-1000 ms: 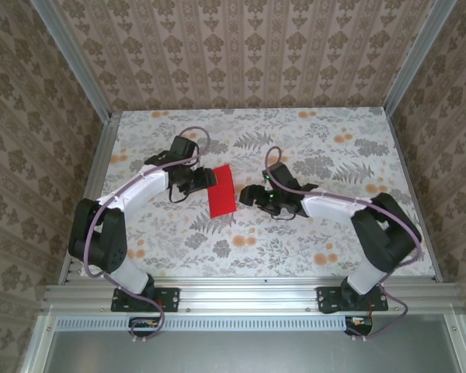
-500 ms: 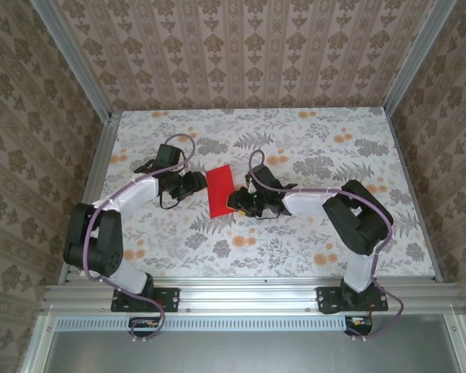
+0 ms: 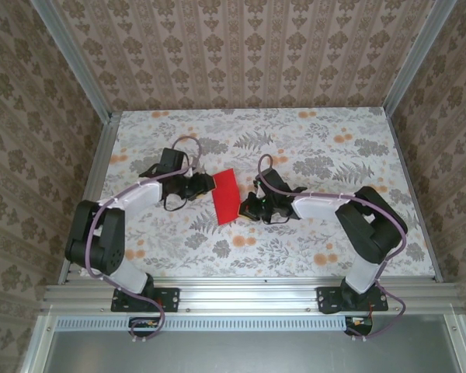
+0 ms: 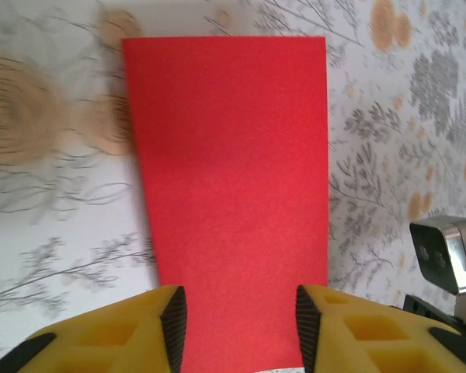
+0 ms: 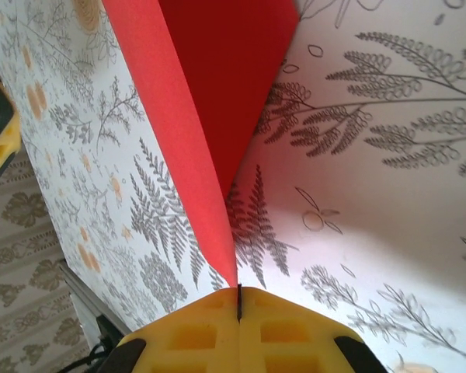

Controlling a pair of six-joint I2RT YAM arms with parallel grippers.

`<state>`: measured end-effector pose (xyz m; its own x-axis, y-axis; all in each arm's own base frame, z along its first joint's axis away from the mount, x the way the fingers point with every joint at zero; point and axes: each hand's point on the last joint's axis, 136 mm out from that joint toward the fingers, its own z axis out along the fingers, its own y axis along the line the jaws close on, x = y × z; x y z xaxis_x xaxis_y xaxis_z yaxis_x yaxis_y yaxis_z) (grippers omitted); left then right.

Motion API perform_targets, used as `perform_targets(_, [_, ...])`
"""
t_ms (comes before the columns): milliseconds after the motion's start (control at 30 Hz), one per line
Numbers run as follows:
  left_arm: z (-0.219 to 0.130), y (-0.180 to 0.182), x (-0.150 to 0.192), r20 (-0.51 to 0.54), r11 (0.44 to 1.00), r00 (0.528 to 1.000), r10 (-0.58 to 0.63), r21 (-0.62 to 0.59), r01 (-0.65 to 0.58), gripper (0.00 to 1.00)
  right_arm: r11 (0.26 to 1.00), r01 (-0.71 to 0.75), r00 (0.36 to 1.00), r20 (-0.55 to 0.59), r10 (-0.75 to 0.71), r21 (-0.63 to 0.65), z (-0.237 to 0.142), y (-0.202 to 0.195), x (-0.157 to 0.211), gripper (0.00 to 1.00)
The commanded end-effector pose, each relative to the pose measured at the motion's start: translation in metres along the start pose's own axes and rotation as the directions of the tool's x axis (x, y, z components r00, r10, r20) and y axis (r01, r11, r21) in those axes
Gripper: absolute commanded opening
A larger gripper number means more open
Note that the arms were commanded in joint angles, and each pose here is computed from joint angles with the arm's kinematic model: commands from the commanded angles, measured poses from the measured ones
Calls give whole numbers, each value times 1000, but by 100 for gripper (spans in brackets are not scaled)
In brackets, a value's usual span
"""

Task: Fold a paper plane with a square sheet of paper (pick it up from the middle)
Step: Third fold the triangle at the center of the table.

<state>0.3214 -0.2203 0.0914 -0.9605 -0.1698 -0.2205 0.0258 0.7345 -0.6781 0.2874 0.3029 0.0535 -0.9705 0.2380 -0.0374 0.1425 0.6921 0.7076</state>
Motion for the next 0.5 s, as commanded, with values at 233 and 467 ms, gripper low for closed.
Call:
perform_targets(233, [46, 0, 16, -90, 997, 995, 50, 60, -45, 29, 998, 36, 995, -93, -30, 61, -17, -21, 17, 0])
perform_targets(467, [62, 20, 22, -116, 999, 992, 39, 11, -38, 24, 999, 21, 998, -68, -17, 49, -13, -20, 12, 2])
